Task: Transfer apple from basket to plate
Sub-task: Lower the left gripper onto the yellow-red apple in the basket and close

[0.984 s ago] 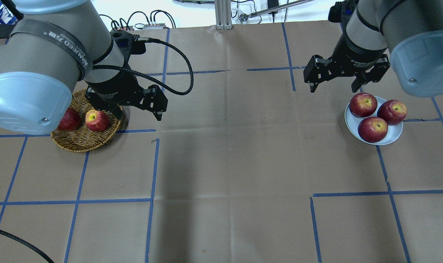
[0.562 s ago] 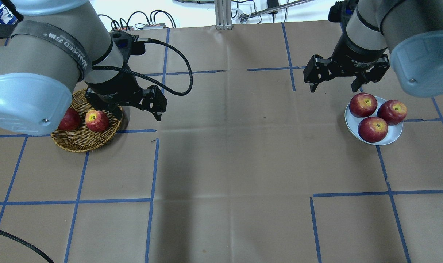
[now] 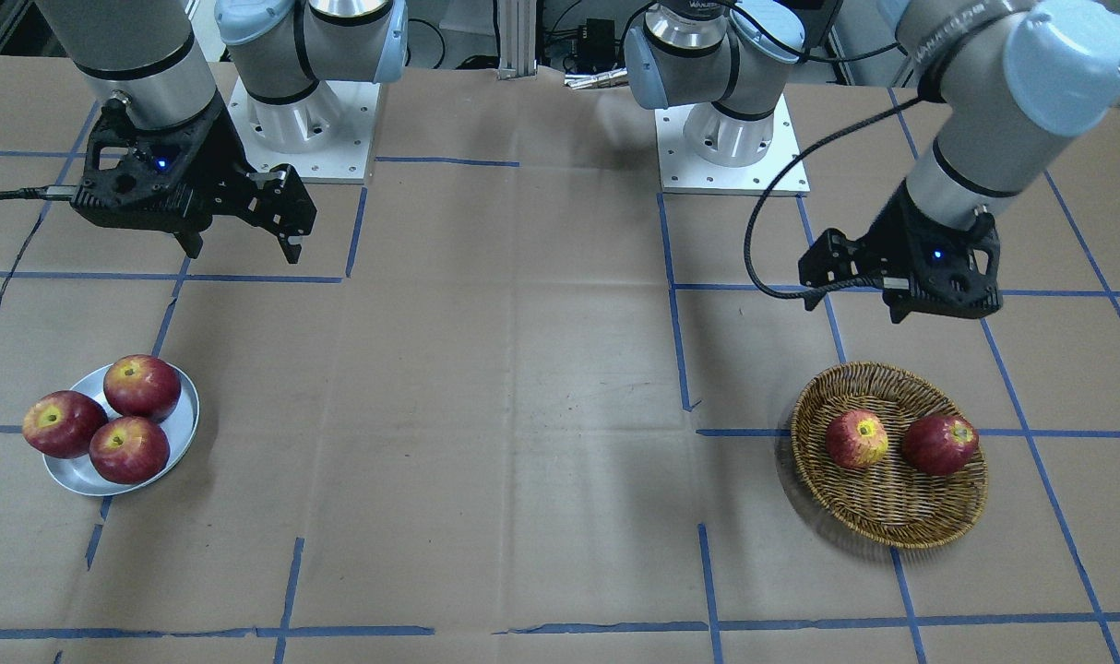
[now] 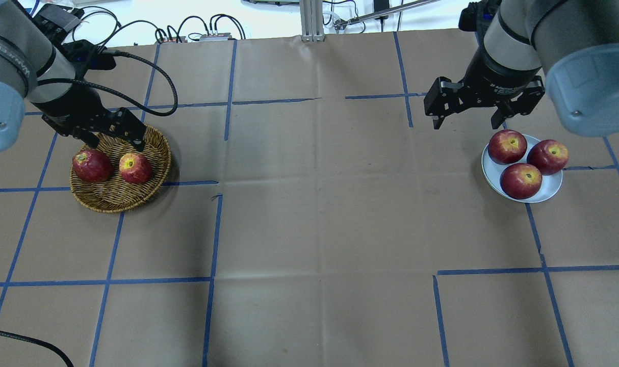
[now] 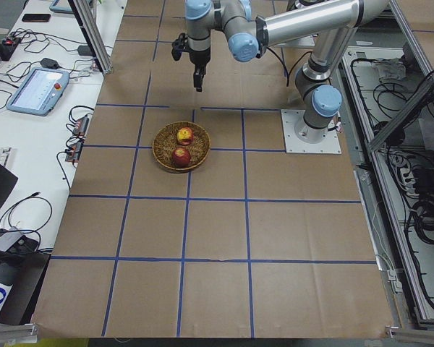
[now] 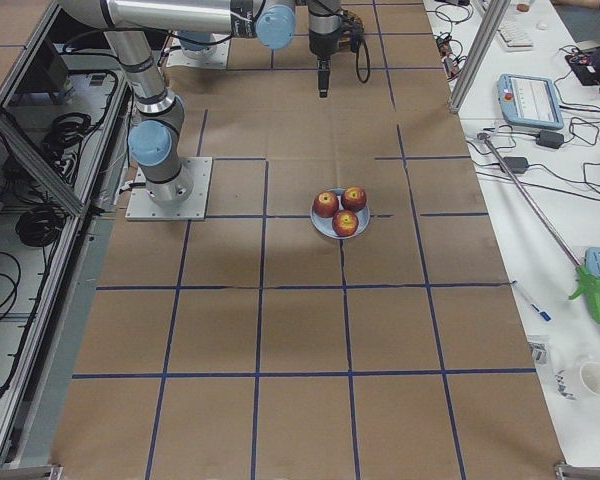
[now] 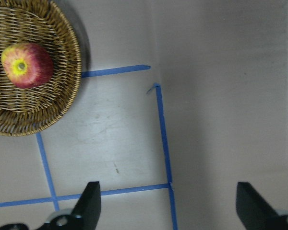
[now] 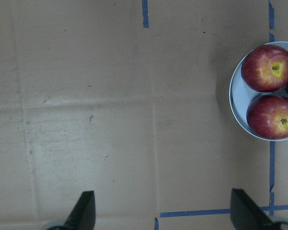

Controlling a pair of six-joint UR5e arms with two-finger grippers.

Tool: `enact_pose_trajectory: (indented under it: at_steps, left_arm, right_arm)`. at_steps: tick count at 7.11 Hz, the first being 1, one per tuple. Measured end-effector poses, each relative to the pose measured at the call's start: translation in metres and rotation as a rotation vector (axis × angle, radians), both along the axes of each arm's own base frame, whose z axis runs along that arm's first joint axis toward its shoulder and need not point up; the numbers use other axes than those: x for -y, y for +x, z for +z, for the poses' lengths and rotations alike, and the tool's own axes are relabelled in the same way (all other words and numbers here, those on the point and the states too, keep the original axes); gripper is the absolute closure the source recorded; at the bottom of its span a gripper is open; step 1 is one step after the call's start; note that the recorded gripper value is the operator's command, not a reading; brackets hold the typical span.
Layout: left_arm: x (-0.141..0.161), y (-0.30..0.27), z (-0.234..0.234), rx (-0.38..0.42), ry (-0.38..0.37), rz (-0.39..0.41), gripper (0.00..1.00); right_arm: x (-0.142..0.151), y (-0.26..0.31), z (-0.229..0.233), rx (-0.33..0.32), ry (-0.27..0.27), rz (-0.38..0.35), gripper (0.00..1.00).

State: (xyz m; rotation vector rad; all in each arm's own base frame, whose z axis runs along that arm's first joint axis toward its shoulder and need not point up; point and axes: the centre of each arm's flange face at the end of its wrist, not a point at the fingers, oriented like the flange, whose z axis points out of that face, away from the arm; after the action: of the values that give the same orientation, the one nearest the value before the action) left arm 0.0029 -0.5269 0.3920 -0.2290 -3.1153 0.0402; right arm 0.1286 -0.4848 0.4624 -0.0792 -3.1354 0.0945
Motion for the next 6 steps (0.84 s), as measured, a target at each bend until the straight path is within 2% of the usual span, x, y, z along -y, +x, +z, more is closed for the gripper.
enact_pose_trajectory:
  at_steps: [1, 3, 6]
  left_arm:
    - [0.022, 0.024, -0.038, 0.01, -0.025, -0.009, 0.01]
    - [0.051, 0.066, -0.112, 0.015, -0.029, -0.01, 0.01]
    - [0.052, 0.08, -0.168, -0.007, 0.029, 0.064, 0.02]
  right_arm:
    - [0.0, 0.0, 0.0, 0.0, 0.0, 0.0, 0.0]
    - [0.0, 0.0, 0.0, 0.0, 0.0, 0.0, 0.0]
    - [0.0, 0.0, 0.0, 0.0, 0.001, -0.001, 0.0]
